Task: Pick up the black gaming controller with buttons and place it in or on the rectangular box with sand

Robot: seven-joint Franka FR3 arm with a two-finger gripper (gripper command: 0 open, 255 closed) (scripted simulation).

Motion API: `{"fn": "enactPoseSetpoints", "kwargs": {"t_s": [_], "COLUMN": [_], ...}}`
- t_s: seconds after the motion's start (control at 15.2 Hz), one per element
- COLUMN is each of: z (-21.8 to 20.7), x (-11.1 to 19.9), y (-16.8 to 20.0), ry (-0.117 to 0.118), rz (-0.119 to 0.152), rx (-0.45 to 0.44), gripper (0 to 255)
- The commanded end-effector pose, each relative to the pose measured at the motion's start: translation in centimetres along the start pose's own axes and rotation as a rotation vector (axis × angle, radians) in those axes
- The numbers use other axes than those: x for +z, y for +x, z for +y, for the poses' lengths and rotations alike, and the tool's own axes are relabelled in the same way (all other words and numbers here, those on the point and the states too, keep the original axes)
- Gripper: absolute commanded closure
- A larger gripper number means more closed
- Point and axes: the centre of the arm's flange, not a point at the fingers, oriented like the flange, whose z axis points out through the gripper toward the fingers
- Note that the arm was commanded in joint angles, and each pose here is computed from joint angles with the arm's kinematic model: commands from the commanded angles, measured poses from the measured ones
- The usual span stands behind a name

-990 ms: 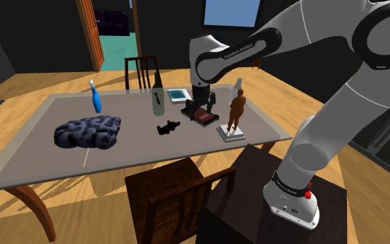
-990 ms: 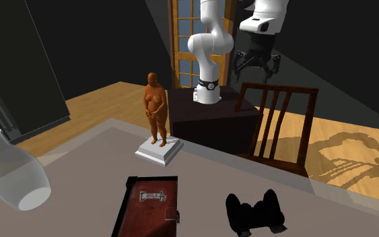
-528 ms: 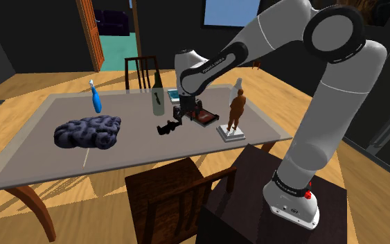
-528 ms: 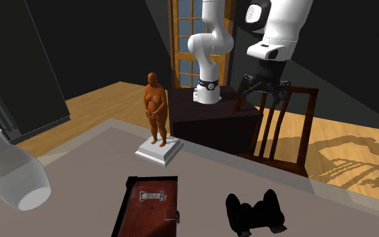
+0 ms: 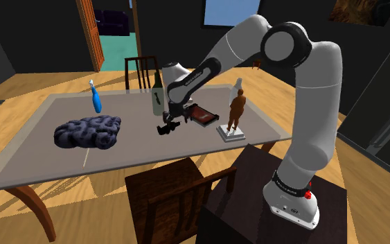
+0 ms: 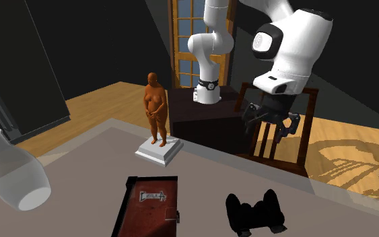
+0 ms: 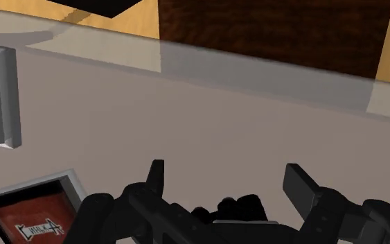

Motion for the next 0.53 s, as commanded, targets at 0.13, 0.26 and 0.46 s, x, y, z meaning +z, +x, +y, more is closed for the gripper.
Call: {"fn": "enactPoseSetpoints", "kwargs": {"t_s": [0.13, 0.26, 0.46], "z": [-1.7, -2.5, -3.1], "x": [3.1, 4.7, 6.5], "y": [3.6, 5.6, 7.1], "ry": [-0.014, -0.021, -0.026], "rz": [0.012, 0.018, 0.023], "rx": [0.053, 0.079, 0.1], "gripper": [0, 0, 0]}}
